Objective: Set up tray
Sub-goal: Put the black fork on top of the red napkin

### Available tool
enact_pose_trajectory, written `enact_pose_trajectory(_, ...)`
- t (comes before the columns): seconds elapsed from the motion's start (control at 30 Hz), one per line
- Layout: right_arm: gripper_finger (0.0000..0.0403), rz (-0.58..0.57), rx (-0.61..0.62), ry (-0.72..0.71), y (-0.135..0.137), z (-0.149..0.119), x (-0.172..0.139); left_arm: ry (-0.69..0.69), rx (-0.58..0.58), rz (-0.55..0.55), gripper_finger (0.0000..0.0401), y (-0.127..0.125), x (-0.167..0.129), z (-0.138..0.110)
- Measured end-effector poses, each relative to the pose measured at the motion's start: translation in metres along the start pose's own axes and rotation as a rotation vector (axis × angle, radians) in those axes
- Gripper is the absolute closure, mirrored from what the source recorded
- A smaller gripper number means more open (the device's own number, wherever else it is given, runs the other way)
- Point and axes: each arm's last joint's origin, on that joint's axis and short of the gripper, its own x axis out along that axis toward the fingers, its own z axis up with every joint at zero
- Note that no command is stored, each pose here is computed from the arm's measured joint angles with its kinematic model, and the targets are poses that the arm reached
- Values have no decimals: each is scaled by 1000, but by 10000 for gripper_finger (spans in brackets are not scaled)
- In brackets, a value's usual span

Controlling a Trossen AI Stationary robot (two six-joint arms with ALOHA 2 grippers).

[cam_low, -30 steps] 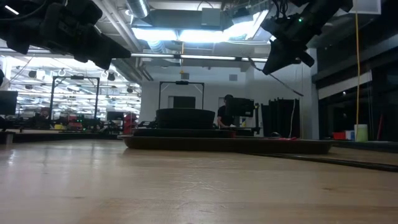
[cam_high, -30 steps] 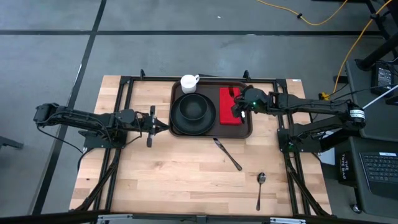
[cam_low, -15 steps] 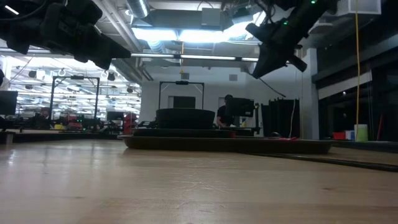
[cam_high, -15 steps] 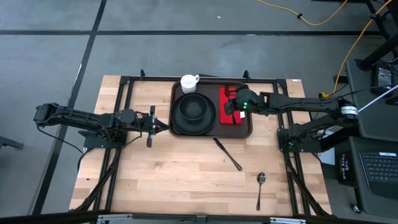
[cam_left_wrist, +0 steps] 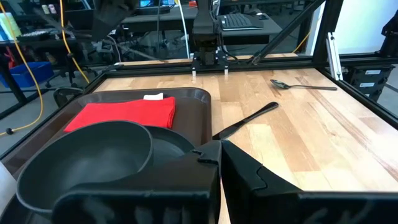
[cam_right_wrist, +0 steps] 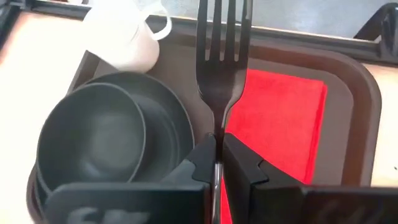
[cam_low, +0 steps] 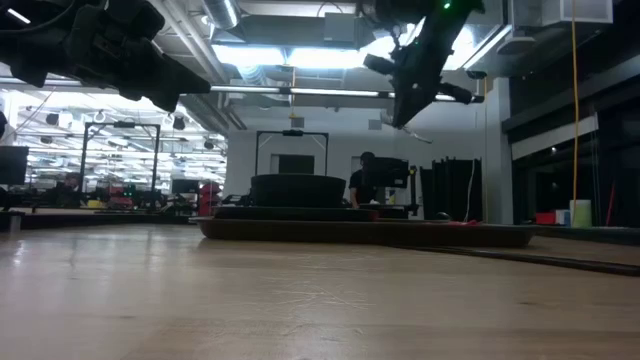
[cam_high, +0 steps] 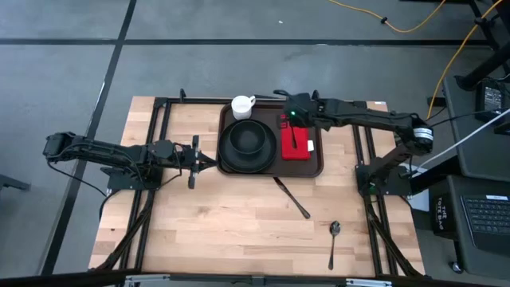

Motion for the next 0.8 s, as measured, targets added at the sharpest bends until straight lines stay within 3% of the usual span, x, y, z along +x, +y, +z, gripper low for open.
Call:
enact_pose_trajectory(0.3, 381, -94, 66, 218, -19, 11, 52, 0, 0, 0, 393, 0, 0, 0)
enact_pose_trajectory(0.8, 381, -188, 85, 331, -29, 7, 98, 0, 0, 0, 393, 0, 0, 0)
